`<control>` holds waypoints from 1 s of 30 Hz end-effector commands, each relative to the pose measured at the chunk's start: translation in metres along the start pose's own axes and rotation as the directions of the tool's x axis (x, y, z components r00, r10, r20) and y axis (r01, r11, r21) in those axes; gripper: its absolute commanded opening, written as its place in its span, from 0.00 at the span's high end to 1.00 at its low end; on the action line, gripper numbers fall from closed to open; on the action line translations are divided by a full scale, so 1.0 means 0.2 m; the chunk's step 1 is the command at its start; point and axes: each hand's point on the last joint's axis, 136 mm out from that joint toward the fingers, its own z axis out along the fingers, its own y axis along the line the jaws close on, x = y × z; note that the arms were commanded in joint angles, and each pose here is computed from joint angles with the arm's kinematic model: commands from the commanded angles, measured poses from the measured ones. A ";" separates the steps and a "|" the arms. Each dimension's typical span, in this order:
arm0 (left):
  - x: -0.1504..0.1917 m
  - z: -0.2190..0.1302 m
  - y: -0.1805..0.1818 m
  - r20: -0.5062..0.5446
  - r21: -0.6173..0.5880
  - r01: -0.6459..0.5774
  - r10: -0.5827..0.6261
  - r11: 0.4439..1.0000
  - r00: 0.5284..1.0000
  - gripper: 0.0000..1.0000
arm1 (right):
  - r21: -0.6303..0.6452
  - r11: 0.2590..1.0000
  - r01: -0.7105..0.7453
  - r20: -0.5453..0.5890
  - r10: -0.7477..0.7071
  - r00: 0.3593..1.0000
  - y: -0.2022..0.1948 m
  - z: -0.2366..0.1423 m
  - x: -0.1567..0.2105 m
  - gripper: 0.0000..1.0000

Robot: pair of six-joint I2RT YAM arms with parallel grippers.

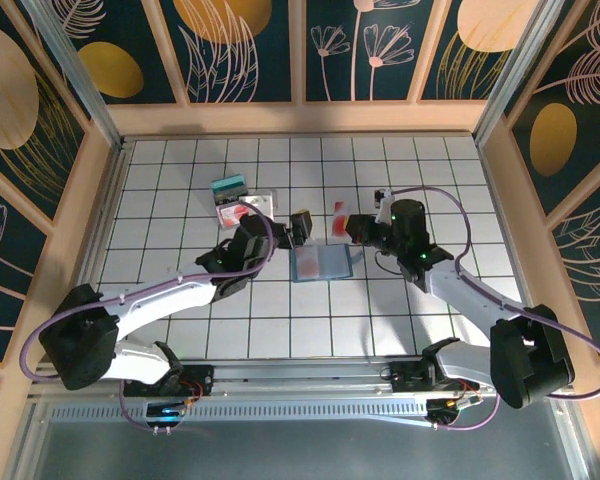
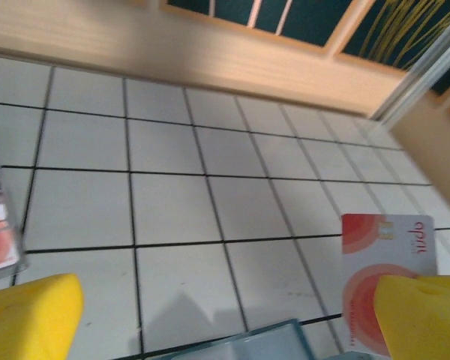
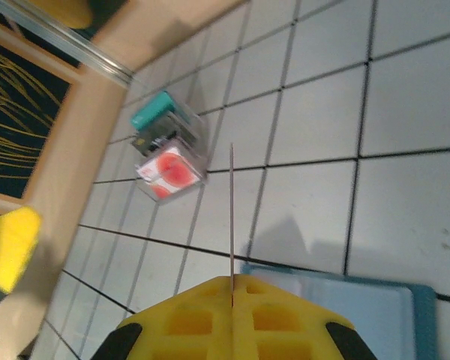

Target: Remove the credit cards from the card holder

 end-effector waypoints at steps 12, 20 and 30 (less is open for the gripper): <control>-0.05 -0.07 -0.27 -0.035 0.422 0.115 -0.111 0.900 0.993 0.08 | -0.399 0.910 0.113 0.109 -0.076 0.991 0.42 -0.16 -0.11 1.00; -0.07 -0.10 -0.35 -0.054 0.524 0.133 -0.123 0.841 0.991 0.12 | -0.510 0.850 0.134 0.108 -0.092 0.990 0.52 -0.22 -0.09 1.00; -0.09 -0.13 -0.41 -0.087 0.626 0.183 -0.166 0.758 0.982 0.26 | -0.586 0.797 0.148 0.101 -0.110 0.989 0.59 -0.26 -0.07 1.00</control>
